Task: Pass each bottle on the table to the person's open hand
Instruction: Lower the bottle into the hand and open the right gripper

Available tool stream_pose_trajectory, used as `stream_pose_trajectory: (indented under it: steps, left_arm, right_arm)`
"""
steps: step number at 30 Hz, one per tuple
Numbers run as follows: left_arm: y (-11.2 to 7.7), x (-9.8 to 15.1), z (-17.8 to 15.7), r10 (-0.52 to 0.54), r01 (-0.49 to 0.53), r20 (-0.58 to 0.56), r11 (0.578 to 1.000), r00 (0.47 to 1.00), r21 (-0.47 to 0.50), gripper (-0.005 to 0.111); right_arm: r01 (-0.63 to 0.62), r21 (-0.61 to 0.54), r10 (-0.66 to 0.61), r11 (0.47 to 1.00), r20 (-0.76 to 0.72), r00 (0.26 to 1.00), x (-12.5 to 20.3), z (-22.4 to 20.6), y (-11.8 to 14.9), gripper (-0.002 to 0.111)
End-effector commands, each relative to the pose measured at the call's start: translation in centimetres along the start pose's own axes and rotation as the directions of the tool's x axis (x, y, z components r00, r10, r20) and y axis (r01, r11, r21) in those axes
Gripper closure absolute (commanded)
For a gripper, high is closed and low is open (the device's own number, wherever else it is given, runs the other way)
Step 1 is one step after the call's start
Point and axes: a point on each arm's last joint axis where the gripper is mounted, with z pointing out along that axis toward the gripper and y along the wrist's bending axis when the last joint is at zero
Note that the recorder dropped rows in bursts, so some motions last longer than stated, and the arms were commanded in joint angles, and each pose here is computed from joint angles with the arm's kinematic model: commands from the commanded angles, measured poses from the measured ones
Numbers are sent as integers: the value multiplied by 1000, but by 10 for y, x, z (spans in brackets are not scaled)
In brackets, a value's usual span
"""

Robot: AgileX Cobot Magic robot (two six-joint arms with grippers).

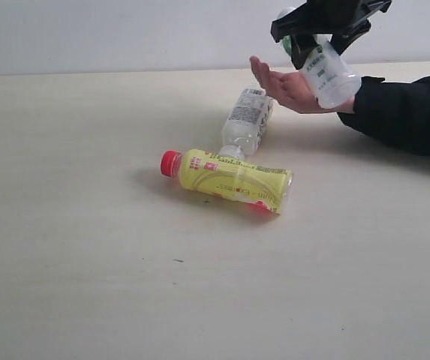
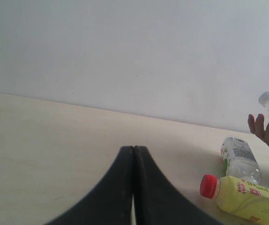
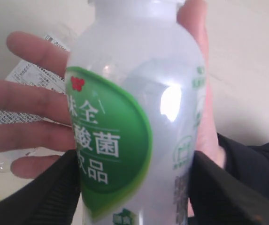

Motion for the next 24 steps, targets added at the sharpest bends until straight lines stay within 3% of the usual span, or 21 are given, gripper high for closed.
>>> stream_pose_trajectory:
  steps: [1,12,24]
  left_arm:
    - [-1,-1,0,6,-6,14,1000,1000,10,107]
    - [-1,-1,0,6,-6,14,1000,1000,10,107]
    - [-1,-1,0,6,-6,14,1000,1000,10,107]
  right_arm:
    - [-11,-41,11,999,-3,1000,-4,11,2,108]
    - [-17,-50,16,999,-23,1000,-3,22,3,105]
    - [-15,-49,15,999,-3,1000,-5,22,3,43]
